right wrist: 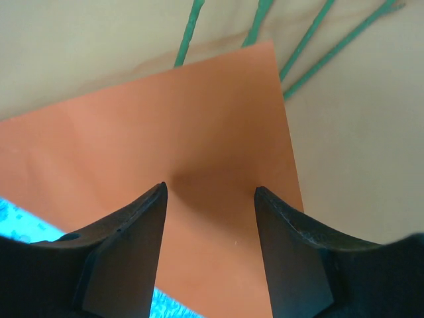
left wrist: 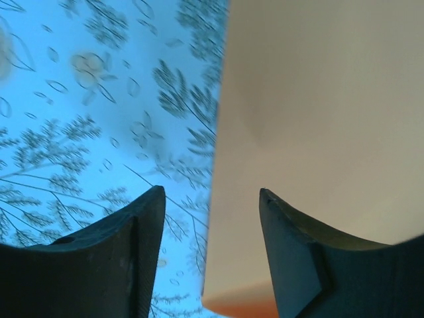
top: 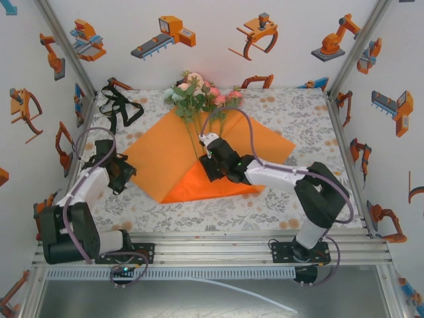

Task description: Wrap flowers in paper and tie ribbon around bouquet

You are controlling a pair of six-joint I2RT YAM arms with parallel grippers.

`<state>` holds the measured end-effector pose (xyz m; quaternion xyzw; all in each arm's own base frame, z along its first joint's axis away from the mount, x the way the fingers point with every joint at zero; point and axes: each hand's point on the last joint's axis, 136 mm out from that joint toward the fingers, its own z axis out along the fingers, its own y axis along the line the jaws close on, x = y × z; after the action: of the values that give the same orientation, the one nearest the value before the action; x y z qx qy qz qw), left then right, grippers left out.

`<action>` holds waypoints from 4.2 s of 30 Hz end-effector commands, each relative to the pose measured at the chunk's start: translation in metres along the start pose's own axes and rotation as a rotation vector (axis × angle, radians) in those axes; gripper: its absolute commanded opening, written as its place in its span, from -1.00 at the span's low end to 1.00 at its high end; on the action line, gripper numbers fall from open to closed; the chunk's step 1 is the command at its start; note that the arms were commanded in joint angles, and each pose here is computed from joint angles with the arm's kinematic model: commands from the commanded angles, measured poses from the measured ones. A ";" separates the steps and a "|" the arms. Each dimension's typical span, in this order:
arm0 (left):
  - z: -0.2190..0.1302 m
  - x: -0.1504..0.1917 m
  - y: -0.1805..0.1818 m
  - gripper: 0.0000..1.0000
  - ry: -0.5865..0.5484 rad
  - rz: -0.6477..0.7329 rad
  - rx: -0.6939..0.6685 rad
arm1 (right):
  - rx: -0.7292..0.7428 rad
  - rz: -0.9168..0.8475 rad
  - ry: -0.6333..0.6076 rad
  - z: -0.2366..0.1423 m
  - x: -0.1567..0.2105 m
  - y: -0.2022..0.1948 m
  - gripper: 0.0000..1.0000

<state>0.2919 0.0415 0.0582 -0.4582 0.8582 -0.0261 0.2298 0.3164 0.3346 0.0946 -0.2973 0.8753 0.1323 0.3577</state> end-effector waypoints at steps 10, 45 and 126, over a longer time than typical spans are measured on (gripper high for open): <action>0.039 -0.046 -0.036 0.32 -0.069 0.037 0.010 | 0.045 -0.080 0.005 0.019 -0.011 -0.005 0.05; 0.028 -0.090 -0.063 0.50 -0.138 0.363 0.030 | -0.001 -0.024 0.008 0.023 -0.010 -0.005 0.06; -0.127 -0.015 -0.279 -1.00 0.260 0.018 0.886 | -0.268 0.216 -0.056 -0.050 -0.009 0.074 -0.01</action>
<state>0.4502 -0.1241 0.2257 -0.2947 0.8088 -0.4271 0.2766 0.2581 0.3617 0.1392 -0.2524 0.8687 0.2681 0.3314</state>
